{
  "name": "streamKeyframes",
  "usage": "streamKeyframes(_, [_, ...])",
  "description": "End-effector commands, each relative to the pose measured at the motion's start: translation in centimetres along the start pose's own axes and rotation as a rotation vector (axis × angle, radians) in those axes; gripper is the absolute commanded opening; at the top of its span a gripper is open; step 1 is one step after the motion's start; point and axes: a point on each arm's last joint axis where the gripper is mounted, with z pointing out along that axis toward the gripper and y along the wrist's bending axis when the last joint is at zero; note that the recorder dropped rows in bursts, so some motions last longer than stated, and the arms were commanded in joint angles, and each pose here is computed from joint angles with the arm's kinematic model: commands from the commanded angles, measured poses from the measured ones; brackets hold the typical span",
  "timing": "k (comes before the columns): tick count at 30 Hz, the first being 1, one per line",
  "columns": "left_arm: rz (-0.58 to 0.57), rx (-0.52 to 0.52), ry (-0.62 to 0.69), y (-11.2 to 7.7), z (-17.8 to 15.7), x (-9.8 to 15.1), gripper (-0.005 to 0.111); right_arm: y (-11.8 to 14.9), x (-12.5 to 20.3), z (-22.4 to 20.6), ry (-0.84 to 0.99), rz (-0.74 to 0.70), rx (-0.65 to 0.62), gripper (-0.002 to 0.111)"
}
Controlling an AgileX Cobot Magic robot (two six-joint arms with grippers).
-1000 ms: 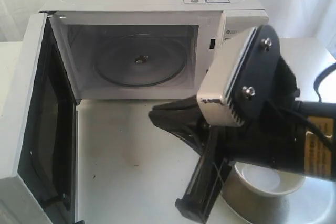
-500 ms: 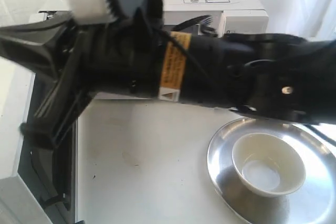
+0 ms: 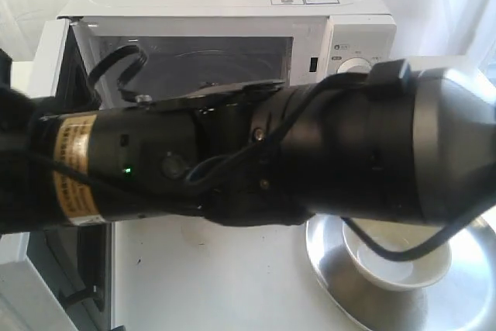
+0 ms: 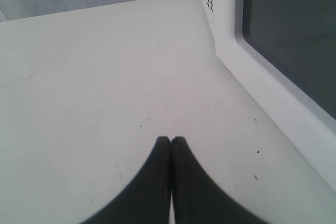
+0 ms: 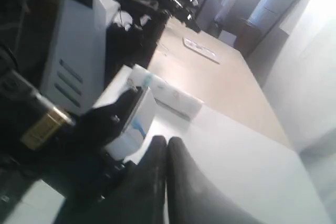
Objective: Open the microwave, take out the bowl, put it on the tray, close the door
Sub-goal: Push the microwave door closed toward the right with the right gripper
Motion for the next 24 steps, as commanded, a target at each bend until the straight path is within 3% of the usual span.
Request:
streamKeyframes(1, [-0.009,0.002,0.001,0.0,0.0,0.1,0.0,-1.5,-0.9,0.6,0.08,-0.027,0.174,0.0])
streamKeyframes(4, [-0.009,0.002,0.001,0.0,0.0,0.1,0.0,-2.6,-1.9,0.6,0.018,0.038,0.254,0.0])
streamKeyframes(9, [-0.009,0.002,0.001,0.0,0.0,0.1,0.0,-3.3,-2.0,1.2,0.029,-0.136,0.287,0.0])
streamKeyframes(15, [-0.009,0.002,0.001,0.0,0.0,0.1,0.0,-3.3,1.1,3.1,0.106,-0.167,0.313,0.0])
streamKeyframes(24, [-0.009,0.002,0.001,0.0,0.0,0.1,0.0,-2.6,4.2,4.0,0.281,-0.406,0.237,0.0])
